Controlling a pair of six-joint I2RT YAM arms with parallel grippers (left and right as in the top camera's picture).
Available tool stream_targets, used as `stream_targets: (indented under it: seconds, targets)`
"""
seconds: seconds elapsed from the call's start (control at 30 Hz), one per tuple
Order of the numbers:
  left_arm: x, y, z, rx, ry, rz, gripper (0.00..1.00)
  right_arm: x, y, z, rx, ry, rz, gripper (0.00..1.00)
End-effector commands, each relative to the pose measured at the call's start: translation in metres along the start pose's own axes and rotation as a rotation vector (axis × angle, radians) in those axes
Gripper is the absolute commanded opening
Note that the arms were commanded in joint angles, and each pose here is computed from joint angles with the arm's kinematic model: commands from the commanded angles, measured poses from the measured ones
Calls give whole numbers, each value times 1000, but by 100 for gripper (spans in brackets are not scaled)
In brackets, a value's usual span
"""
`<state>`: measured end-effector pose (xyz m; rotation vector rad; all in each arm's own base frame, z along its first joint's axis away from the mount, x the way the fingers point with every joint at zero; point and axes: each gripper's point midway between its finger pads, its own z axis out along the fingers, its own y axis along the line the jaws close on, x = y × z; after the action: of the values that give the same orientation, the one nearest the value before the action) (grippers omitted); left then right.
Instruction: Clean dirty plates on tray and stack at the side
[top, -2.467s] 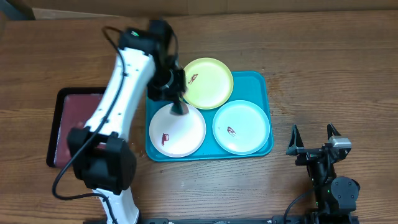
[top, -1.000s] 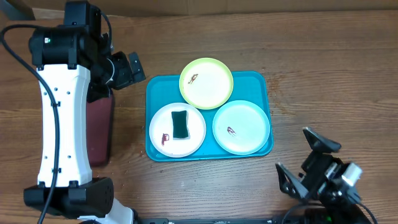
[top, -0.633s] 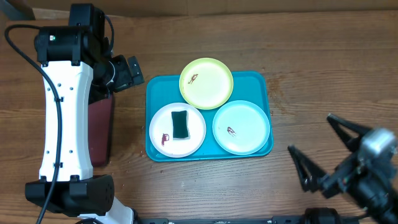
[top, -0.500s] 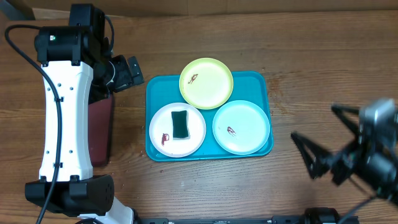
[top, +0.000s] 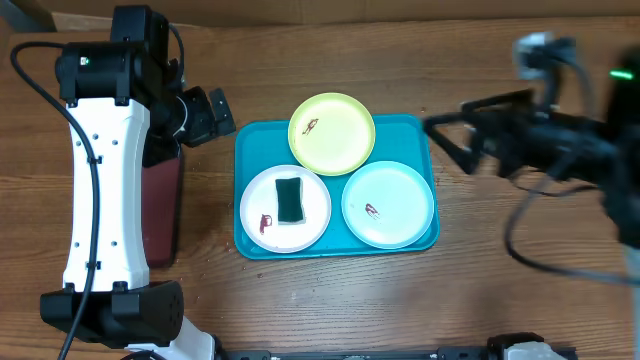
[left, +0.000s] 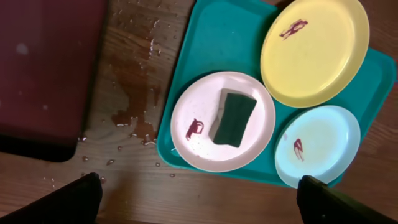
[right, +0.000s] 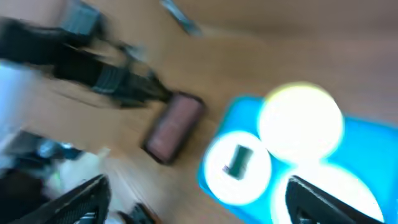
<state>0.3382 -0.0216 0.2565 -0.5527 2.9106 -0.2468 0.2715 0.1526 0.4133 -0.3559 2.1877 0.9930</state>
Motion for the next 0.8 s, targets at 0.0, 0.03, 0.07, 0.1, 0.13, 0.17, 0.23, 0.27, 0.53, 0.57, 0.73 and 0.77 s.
stream_targets:
  seconds: [0.0,0.03,0.07,0.1,0.13,0.17,0.23,0.27,0.53,0.57,0.73,0.77]
  targets:
    - [1,-3,1,24,11,-7,100,11,-55,34,400,60,84,89]
    - [0,-3,1,24,11,-7,100,18,-55,49,426,97,82,89]
    - [0,-5,2,26,7,-4,100,29,-53,77,445,154,83,84]
    - [0,-7,2,28,6,4,100,34,-52,91,451,181,83,79]
    - [0,-10,2,31,3,11,100,42,-54,108,461,213,85,79]
    - [0,-12,2,33,0,17,100,50,-57,124,470,248,81,78]
    - [1,-15,3,34,-1,27,100,69,-65,154,494,327,76,77]
    - [1,-16,3,34,0,31,100,80,-71,169,508,373,76,74]
    - [3,-16,3,24,2,38,100,136,-125,246,589,571,121,49]
    - [3,-16,3,24,1,39,100,142,-128,252,585,589,123,50]
    - [1,-18,3,28,-7,41,100,164,-132,276,537,658,108,46]
    - [1,-18,3,28,-8,41,100,166,-133,279,537,663,106,45]
